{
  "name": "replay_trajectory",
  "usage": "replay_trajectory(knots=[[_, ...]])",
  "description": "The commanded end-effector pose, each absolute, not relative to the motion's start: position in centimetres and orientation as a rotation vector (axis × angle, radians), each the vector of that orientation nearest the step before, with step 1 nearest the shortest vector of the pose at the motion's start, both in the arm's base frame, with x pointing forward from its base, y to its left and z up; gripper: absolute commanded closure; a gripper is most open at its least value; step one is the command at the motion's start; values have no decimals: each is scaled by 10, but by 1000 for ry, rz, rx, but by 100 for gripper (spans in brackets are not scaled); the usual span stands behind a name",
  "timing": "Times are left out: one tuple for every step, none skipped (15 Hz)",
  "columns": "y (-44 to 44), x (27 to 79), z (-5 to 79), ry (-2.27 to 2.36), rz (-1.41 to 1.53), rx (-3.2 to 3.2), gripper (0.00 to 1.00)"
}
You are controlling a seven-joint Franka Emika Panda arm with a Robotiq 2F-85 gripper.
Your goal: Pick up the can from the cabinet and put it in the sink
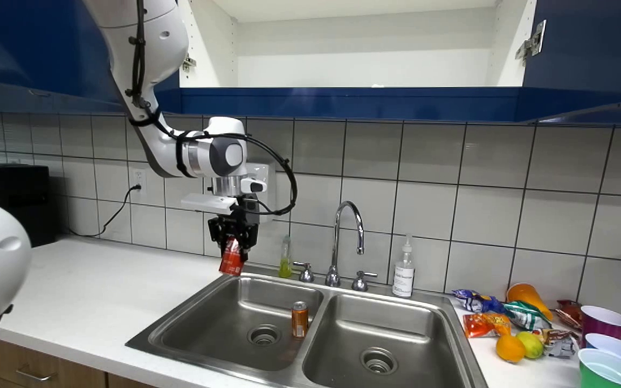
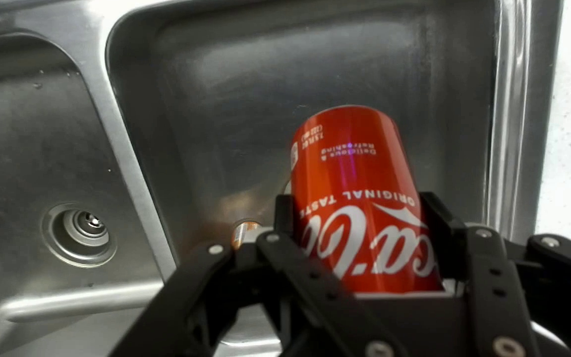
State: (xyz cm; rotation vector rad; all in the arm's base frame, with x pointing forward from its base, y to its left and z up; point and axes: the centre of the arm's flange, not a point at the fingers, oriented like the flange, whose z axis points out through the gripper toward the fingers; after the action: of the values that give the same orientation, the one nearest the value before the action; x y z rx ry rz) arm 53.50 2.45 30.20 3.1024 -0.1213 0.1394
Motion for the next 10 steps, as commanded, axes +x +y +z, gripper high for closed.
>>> replay_trajectory(knots=[[29,554,292,-78,178,3093,62],[31,555,287,-73,180,3093,62],[32,556,281,-72,177,3095,62],[34,557,276,-73,178,3097,62],[36,558,271,-73,178,3098,62],[37,558,265,-74,181,3096,62],[37,559,259,-72,184,3101,62],[38,560,252,-76,184,3101,62],[38,560,245,-77,189,3100,62],[39,560,238,-77,187,3102,62]])
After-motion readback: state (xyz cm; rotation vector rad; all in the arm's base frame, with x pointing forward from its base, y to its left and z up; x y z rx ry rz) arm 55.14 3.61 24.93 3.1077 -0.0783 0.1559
